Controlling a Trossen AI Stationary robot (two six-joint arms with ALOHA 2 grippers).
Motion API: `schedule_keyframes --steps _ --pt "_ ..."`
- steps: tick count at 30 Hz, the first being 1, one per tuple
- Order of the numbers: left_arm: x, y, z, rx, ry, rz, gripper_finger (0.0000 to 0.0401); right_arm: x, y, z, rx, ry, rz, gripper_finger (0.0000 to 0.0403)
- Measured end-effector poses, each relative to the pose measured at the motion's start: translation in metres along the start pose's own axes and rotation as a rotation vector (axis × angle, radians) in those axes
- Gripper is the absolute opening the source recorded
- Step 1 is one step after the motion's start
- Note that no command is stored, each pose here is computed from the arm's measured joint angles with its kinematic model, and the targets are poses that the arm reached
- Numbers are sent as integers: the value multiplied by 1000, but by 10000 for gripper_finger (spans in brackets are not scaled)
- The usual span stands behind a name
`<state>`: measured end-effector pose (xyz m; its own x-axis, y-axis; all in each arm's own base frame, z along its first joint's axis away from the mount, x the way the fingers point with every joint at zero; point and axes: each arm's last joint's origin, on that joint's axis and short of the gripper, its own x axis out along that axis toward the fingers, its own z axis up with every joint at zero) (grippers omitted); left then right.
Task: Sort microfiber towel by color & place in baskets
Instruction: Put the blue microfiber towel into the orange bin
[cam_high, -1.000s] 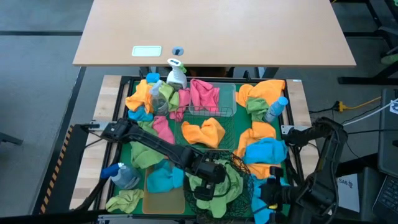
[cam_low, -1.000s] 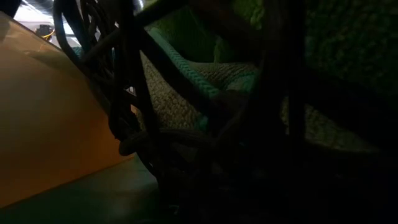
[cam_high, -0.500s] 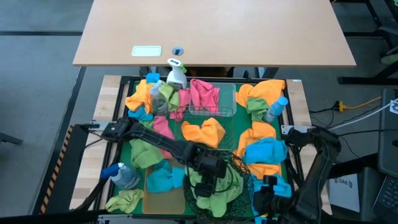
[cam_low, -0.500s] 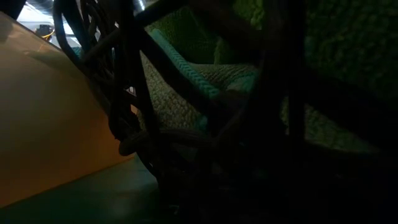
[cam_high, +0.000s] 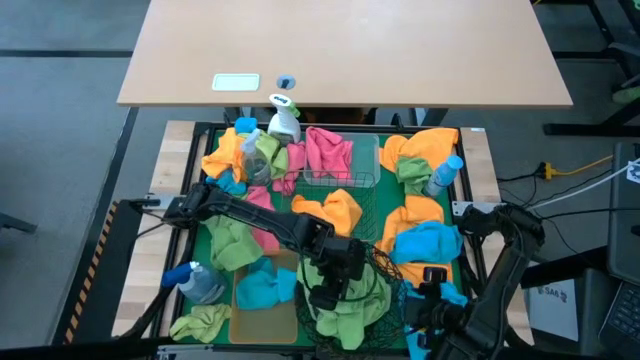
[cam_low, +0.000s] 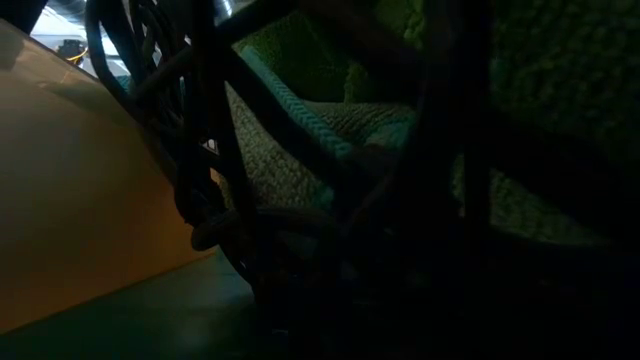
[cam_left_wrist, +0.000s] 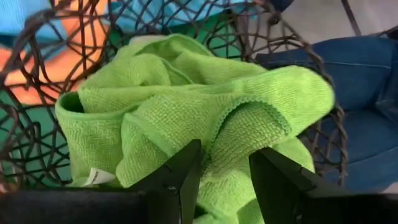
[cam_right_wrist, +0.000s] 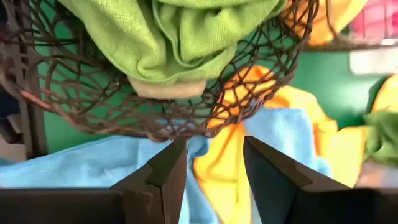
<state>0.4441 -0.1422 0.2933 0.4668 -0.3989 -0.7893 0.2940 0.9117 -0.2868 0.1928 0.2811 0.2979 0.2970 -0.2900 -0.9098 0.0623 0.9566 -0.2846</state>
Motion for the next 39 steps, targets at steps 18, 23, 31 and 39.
schedule_keyframes --steps 18,23,31,39 --pt "-59 -19 -14 1 82 28 129 10 -59 8 59 24 48 159" --pt "-79 -26 -25 112 152 39 129 34 -49 -3 127 33 236 159" --pt "-152 -43 -35 216 4 184 129 69 -35 -20 115 166 341 159" --pt "-185 -42 -85 92 -126 379 129 73 -34 -23 103 195 359 159"
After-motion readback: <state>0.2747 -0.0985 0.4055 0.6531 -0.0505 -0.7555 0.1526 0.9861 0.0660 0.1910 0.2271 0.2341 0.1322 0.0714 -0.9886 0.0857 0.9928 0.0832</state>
